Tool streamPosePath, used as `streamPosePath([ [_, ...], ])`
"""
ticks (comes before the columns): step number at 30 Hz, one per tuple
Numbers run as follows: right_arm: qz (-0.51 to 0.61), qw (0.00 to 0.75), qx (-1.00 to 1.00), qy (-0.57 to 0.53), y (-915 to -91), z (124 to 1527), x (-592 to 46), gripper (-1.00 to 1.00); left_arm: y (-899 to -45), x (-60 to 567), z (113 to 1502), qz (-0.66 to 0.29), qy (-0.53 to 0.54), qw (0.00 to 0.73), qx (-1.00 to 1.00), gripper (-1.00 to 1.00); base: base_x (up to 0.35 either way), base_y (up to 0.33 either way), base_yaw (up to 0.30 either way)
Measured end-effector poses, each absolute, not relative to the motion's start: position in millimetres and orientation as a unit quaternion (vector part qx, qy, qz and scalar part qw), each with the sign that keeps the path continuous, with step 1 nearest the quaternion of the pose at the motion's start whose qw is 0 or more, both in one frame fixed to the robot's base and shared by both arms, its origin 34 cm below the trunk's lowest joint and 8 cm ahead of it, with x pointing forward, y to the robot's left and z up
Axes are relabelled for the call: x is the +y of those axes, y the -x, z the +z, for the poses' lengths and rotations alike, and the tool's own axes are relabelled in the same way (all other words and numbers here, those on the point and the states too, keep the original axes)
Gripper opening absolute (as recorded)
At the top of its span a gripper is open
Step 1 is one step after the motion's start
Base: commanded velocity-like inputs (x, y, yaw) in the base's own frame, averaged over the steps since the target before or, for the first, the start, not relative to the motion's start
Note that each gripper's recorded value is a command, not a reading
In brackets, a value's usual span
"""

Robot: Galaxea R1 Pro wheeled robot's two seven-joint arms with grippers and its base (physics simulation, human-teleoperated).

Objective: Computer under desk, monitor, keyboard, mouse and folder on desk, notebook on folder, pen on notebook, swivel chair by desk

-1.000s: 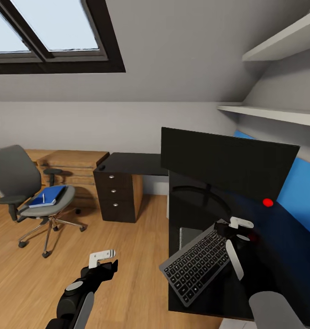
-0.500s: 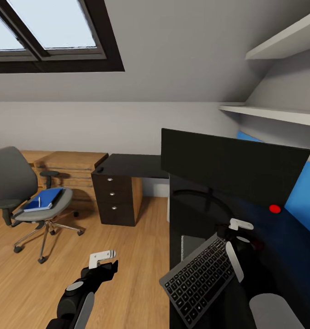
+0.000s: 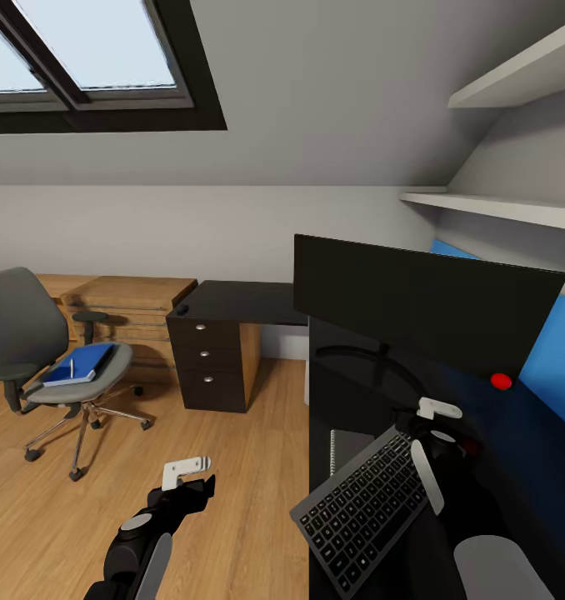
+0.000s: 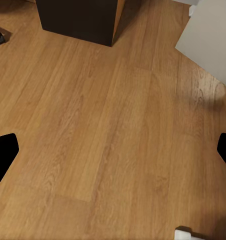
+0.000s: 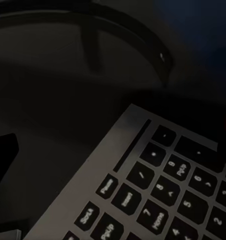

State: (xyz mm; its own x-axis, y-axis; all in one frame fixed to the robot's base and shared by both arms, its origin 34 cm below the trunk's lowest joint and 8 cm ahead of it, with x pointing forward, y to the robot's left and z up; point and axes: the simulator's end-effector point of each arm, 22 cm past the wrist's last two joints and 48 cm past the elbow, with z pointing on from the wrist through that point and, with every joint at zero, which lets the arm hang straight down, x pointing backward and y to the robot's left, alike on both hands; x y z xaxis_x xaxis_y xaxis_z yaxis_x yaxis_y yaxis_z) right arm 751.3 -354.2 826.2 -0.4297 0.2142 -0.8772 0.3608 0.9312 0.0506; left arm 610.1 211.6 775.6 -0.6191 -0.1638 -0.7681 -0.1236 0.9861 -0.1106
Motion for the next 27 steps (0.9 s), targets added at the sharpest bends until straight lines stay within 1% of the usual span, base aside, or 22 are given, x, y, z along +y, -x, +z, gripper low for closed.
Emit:
streamPosePath([
  [5, -0.071, 0.505, 0.843, -0.171, -750, 825, -354, 1.00, -610, 212, 776, -0.023, 0.080, 0.429, 0.899, 1.00, 0.000, 0.000, 0.000],
  [16, -0.073, 0.500, 0.854, -0.126, -753, 819, -325, 1.00, -609, 211, 771, -0.021, 0.079, 0.425, 0.901, 1.00, 0.000, 0.000, 0.000],
  [27, -0.089, 0.467, 0.873, -0.109, -800, 819, -324, 1.00, -609, 212, 771, -0.020, 0.080, 0.425, 0.901, 1.00, 0.000, 0.000, 0.000],
])
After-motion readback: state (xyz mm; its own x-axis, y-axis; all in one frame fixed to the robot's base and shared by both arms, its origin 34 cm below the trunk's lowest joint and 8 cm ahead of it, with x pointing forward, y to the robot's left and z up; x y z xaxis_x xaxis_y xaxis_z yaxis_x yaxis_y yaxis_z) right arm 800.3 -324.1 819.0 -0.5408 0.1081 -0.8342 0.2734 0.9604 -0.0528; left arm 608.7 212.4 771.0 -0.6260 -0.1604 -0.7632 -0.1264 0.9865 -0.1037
